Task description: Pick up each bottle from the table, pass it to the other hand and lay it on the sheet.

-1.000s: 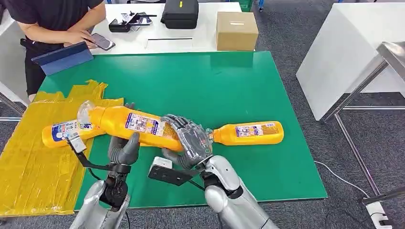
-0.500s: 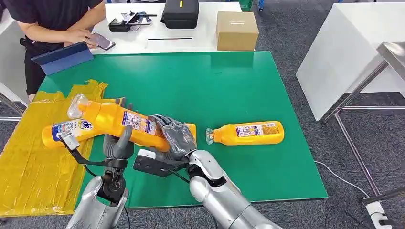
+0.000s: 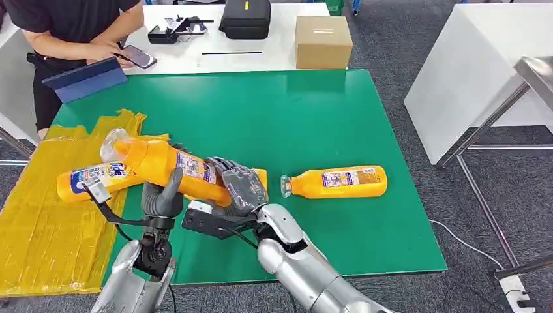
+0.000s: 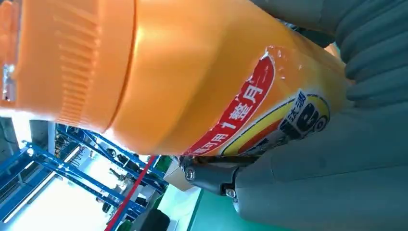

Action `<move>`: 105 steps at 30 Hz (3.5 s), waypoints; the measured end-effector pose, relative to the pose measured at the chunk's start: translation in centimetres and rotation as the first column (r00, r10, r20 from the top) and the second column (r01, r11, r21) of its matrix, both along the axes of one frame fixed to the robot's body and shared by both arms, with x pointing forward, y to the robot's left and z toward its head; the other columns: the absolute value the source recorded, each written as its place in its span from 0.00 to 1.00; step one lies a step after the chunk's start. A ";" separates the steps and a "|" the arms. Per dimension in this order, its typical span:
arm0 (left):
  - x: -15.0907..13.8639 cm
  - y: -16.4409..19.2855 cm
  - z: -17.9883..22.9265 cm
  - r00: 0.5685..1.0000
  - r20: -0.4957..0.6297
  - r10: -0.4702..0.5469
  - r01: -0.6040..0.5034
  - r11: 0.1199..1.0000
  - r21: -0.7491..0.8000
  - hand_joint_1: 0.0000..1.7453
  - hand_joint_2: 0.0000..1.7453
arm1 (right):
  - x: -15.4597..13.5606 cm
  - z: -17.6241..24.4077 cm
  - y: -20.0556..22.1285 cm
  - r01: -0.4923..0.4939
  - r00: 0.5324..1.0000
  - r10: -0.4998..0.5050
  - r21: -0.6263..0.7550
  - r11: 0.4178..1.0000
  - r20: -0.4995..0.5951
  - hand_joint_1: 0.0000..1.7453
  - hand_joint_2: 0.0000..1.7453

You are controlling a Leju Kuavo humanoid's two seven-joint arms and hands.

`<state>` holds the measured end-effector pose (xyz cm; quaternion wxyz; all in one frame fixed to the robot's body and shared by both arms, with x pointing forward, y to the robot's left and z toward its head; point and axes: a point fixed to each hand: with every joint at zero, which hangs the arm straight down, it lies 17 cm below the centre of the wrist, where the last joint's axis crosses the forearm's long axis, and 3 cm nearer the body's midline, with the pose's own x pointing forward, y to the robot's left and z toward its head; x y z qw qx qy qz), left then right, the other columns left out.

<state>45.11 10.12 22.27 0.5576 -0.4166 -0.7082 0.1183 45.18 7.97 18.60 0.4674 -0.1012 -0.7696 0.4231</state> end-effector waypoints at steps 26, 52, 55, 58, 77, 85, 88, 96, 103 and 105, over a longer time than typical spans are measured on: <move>0.3 -0.8 0.7 1.000 -0.005 -0.013 0.013 1.000 -0.010 1.00 1.00 | 0.2 0.3 -0.9 0.041 0.999 -0.041 -0.014 0.999 0.011 1.00 1.00; -0.1 -1.7 2.0 1.000 0.012 -0.025 0.025 0.999 -0.039 1.00 1.00 | -0.5 0.7 -2.1 0.074 0.997 -0.074 0.018 0.997 0.034 0.00 0.00; -0.3 -1.6 2.4 0.999 0.025 -0.022 0.023 0.999 -0.042 1.00 1.00 | -0.7 1.8 -2.9 0.096 0.992 -0.100 0.050 0.994 0.072 0.00 0.00; -0.5 -1.3 2.7 0.999 0.031 -0.008 0.009 0.999 -0.041 1.00 1.00 | -1.6 3.8 -4.2 0.115 0.983 -0.127 0.090 0.989 0.136 0.00 0.00; 0.1 9.5 1.3 0.939 0.112 0.324 -0.336 0.936 0.109 1.00 1.00 | -5.2 10.7 -20.4 0.355 0.829 -0.418 0.228 0.907 0.371 0.00 0.00; -0.7 18.6 2.9 0.663 0.448 0.600 -0.747 0.489 0.451 1.00 1.00 | -6.0 8.0 -22.7 0.396 0.834 -0.441 0.195 0.897 0.331 0.00 0.00; -1.1 19.7 3.4 0.627 0.478 0.614 -0.775 0.437 0.456 1.00 1.00 | -5.9 7.8 -23.1 0.401 0.834 -0.444 0.191 0.896 0.327 0.00 0.00; -2.6 22.2 3.4 0.421 0.789 0.447 -0.816 -0.192 0.545 1.00 1.00 | -4.5 7.9 -22.7 0.350 0.864 -0.397 0.199 0.915 0.308 0.00 0.00; -2.0 22.7 -1.2 0.488 0.805 0.337 -0.727 -0.354 0.589 1.00 1.00 | -3.7 7.8 -22.5 0.340 0.869 -0.386 0.193 0.920 0.311 0.00 0.00; -1.7 23.0 -2.4 0.515 0.795 0.322 -0.695 -0.386 0.606 1.00 1.00 | -3.6 7.7 -22.4 0.338 0.871 -0.384 0.195 0.921 0.306 0.00 0.00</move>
